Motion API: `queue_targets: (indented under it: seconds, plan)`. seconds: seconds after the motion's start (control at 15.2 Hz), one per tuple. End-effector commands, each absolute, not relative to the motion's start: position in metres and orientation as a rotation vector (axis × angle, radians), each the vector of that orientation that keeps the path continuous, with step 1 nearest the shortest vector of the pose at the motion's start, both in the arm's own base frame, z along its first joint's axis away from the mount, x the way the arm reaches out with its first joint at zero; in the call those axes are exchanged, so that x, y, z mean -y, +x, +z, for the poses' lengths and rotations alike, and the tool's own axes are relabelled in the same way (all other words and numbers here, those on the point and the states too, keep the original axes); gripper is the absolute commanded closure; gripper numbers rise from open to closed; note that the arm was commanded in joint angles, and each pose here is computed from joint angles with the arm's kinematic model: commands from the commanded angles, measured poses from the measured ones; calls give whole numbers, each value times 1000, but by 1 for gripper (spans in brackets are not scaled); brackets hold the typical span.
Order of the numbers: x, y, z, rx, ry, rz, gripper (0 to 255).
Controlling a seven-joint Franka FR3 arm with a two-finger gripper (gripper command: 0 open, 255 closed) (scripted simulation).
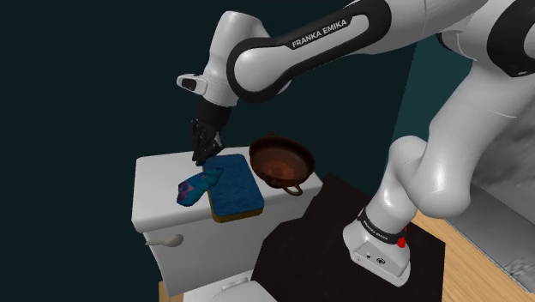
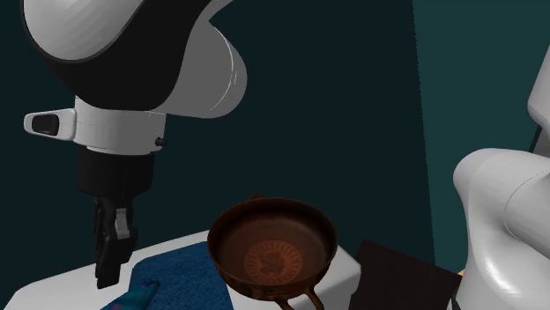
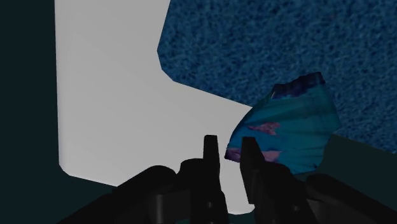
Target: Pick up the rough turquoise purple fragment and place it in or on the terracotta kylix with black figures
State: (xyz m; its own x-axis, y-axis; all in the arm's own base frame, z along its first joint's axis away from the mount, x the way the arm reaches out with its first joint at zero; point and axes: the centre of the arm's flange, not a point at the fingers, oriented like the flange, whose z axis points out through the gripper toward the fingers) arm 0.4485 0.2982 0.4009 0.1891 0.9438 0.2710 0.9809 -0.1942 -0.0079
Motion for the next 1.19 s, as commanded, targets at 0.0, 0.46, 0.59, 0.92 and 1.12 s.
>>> queue_targets:
  seconds: [0.0,0.46,0.59,0.92,1.12]
  plan:
    - [-298,448,401,1868,-2277,-307,255]
    - [-298,448,401,1868,-2277,-307,0]
    - [-329,445,413,1989,-2378,101,0]
    - [-352,440,402,2061,-2426,457,0]
    - [-348,437,387,2061,-2426,457,0]
